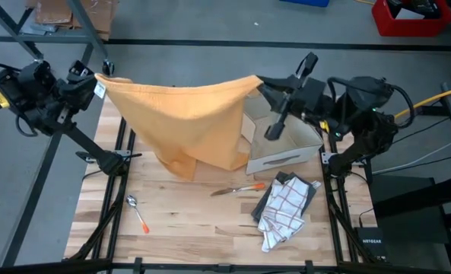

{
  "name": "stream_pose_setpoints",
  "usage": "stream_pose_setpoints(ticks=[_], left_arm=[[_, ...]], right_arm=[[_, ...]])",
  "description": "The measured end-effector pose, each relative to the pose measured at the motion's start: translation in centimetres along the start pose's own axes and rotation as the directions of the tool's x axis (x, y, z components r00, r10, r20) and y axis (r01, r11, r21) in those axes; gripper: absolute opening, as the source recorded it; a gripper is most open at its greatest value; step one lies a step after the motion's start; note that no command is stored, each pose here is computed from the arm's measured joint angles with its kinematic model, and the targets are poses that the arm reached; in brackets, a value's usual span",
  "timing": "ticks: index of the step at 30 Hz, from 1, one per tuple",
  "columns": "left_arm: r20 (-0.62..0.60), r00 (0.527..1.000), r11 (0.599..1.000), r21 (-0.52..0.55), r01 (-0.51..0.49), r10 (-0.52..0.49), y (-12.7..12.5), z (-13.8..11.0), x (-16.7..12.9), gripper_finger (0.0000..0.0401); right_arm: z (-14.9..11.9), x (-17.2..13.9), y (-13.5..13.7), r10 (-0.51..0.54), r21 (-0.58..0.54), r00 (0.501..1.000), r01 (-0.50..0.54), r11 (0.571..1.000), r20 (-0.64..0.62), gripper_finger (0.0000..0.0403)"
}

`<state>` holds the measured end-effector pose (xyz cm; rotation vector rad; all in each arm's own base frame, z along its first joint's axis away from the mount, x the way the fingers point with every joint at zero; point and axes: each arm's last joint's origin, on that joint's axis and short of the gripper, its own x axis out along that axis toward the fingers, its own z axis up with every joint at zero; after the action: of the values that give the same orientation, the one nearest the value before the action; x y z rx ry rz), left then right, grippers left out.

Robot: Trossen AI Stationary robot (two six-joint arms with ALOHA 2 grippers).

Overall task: Fold towel
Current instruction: Fold the orange kitchen towel

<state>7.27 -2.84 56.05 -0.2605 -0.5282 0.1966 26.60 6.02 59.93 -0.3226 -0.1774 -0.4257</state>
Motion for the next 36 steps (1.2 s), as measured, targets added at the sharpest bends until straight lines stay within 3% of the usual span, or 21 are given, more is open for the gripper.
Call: stream_pose_setpoints(ticks=[6,14,23,29,36], left_arm=[[0.021,0.995,0.992,-0.08,0.098,-0.097,-0.3,0.1,0.0,0.0],[0.061,0.954,0.936,-0.187,0.3,-0.293,-0.9,0.1,-0.1,0.0],[0.091,0.944,0.921,-0.209,0.328,-0.316,-0.9,0.4,-0.1,0.0],[0.142,0.943,0.944,-0.093,0.317,-0.303,-0.7,0.9,-0.2,0.0],[0.14,0.956,0.961,0.135,0.24,-0.258,-0.6,1.0,-0.2,0.0]], right_arm=[[1.0,-1.5,1.1,0.066,0.022,0.997,-0.066,0.998,0.03,0.001],[2.3,-3.5,2.2,0.194,0.051,0.975,-0.2,0.979,0.108,0.001],[3.6,-4.9,2.9,0.254,0.093,0.946,-0.277,0.956,0.204,0.001],[4.0,-4.9,2.3,0.189,0.067,0.956,-0.209,0.976,0.224,0.001],[3.7,-4.0,1.0,0.07,0.037,0.981,-0.078,0.996,0.183,0.001]])
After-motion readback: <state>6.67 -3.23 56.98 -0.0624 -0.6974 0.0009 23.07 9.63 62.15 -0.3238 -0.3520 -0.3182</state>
